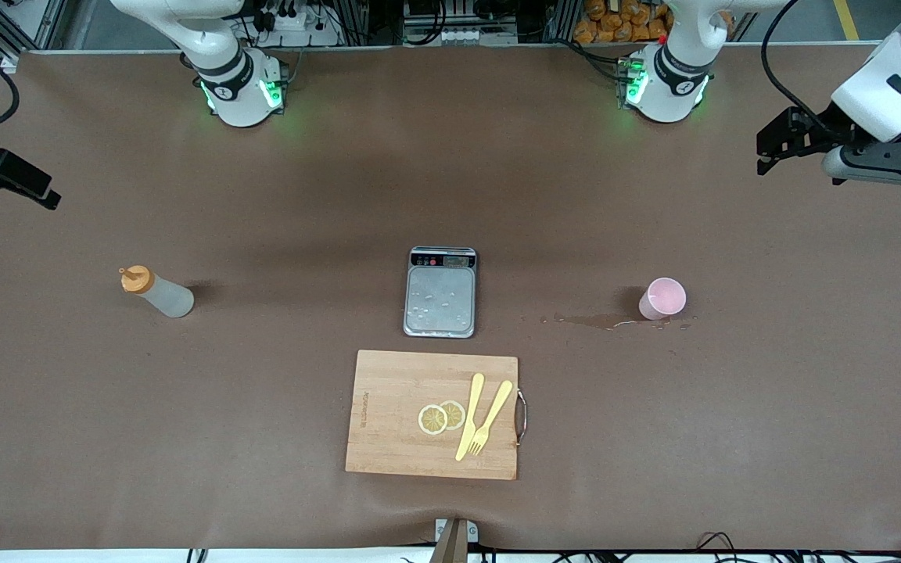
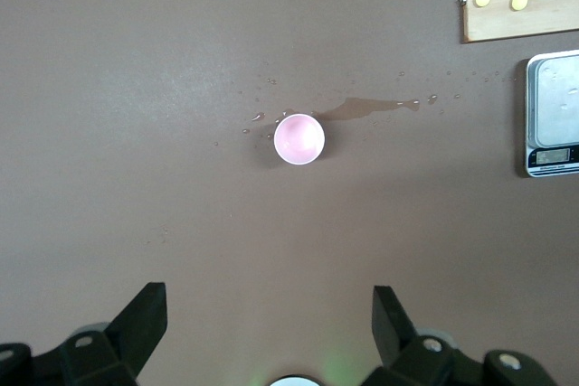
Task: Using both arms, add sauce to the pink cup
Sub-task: 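Move the left gripper toward the pink cup, then grasp the pink cup with the left gripper while the right gripper reaches the bottle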
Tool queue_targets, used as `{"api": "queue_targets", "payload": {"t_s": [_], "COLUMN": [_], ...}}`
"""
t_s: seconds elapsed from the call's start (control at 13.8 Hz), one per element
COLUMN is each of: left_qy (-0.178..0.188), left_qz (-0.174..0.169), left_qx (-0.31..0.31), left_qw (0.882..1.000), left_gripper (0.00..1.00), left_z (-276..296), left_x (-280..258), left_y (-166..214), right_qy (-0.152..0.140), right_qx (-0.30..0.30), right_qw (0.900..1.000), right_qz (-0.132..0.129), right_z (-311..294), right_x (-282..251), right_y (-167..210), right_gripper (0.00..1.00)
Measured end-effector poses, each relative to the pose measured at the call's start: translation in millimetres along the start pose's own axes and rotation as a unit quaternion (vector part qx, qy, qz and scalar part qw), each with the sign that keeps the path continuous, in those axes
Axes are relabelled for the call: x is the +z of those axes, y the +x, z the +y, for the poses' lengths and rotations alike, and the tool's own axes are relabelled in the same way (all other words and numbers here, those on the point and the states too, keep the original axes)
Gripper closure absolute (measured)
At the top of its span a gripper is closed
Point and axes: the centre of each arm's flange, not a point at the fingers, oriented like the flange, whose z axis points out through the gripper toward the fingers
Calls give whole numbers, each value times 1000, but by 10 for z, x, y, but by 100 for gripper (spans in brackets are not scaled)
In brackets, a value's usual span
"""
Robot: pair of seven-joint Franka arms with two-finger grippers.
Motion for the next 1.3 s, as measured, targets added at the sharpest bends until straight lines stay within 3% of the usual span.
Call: {"api": "queue_targets", "payload": {"t_s": [0.22,0.65,0.94,1.3], "left_qy": [-7,-23,-25,-30], "left_qz": [-10,-29,-26,-42], "left_qx": [-4,-20,-19,-22], "left_qw": [1000,999,999,998], "left_gripper": [0,0,0,0], "left_z": [-38,-167,-145,-161], "left_x": [84,738,1329,2085], "left_y": [33,170,319,584], "right_qy": [-7,-11,-7,0], "right_qx": [2,29,80,143], "right_qw": [1000,998,995,984], "right_qz": [-29,-50,-60,-106], "right_z": [7,287,849,1564], "right_x": [174,394,439,717], "right_y": [55,216,260,293], "right_gripper": [0,0,0,0]}}
